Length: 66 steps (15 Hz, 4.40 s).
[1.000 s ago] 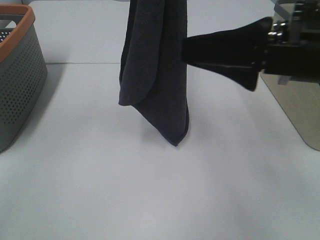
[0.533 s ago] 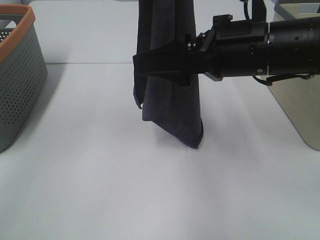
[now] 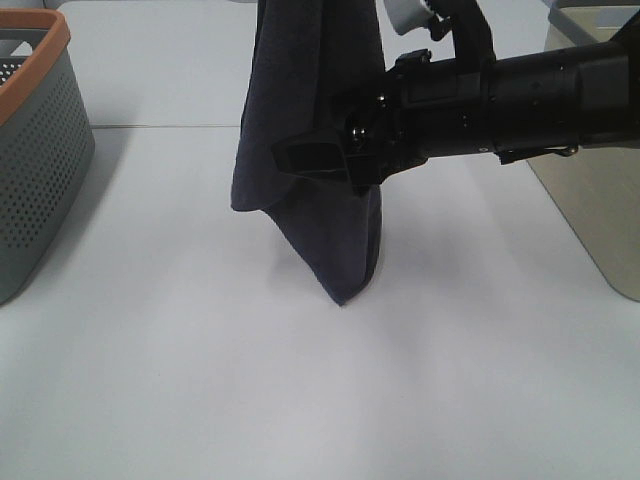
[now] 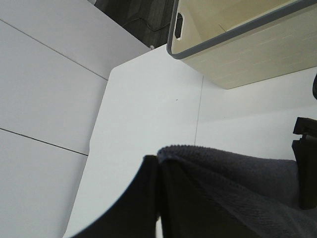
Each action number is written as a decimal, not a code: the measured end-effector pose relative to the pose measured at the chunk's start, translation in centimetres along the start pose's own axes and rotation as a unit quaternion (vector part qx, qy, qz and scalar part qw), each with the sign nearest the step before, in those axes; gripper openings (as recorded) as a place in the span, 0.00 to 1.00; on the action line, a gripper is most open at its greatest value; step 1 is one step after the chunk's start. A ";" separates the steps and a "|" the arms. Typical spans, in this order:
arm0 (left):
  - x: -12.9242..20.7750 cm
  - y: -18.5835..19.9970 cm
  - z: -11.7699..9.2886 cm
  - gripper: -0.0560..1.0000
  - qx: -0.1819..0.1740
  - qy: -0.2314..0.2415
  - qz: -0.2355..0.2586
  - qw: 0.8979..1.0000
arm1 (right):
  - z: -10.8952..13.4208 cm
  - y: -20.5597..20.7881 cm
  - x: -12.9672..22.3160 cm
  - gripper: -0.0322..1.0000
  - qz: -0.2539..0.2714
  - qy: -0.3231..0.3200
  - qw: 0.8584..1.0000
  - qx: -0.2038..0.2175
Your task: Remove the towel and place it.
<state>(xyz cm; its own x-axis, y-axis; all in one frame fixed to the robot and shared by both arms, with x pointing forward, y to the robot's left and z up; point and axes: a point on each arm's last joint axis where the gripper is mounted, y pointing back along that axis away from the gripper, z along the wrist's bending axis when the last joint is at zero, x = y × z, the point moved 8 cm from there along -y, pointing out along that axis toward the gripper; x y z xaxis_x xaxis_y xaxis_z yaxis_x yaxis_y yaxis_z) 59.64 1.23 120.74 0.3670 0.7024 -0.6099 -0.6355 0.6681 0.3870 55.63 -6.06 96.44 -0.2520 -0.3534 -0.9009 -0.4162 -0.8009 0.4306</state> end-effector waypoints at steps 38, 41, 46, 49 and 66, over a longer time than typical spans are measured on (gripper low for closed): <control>1.6 0.1 -0.2 0.05 0.008 -0.047 0.046 0.998 | -2.0 0.3 1.8 0.59 0.079 0.052 0.994 0.050; 1.4 0.1 -0.3 0.05 0.011 -0.055 0.040 0.998 | -1.6 -0.3 0.2 0.58 0.021 0.036 0.999 0.035; 1.1 0.1 -0.5 0.05 0.015 -0.048 0.031 0.998 | -0.8 -2.4 2.6 0.57 0.029 0.053 0.998 -0.017; 0.9 0.0 -0.5 0.05 0.018 -0.043 0.026 0.999 | 0.3 -3.5 3.8 0.53 0.024 0.052 0.996 -0.064; 0.9 0.0 -0.5 0.05 0.018 -0.043 0.026 0.999 | -0.6 -4.2 5.8 0.19 0.065 -0.068 0.995 -0.041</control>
<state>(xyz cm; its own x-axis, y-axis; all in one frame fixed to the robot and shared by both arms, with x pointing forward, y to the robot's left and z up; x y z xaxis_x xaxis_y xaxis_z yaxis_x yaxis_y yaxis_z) 59.58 1.78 119.81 0.3925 0.7538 -0.5270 -0.6311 0.6375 0.4419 56.38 -5.08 89.36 -0.4166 -0.3932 -0.8196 -0.3003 -0.7915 0.5323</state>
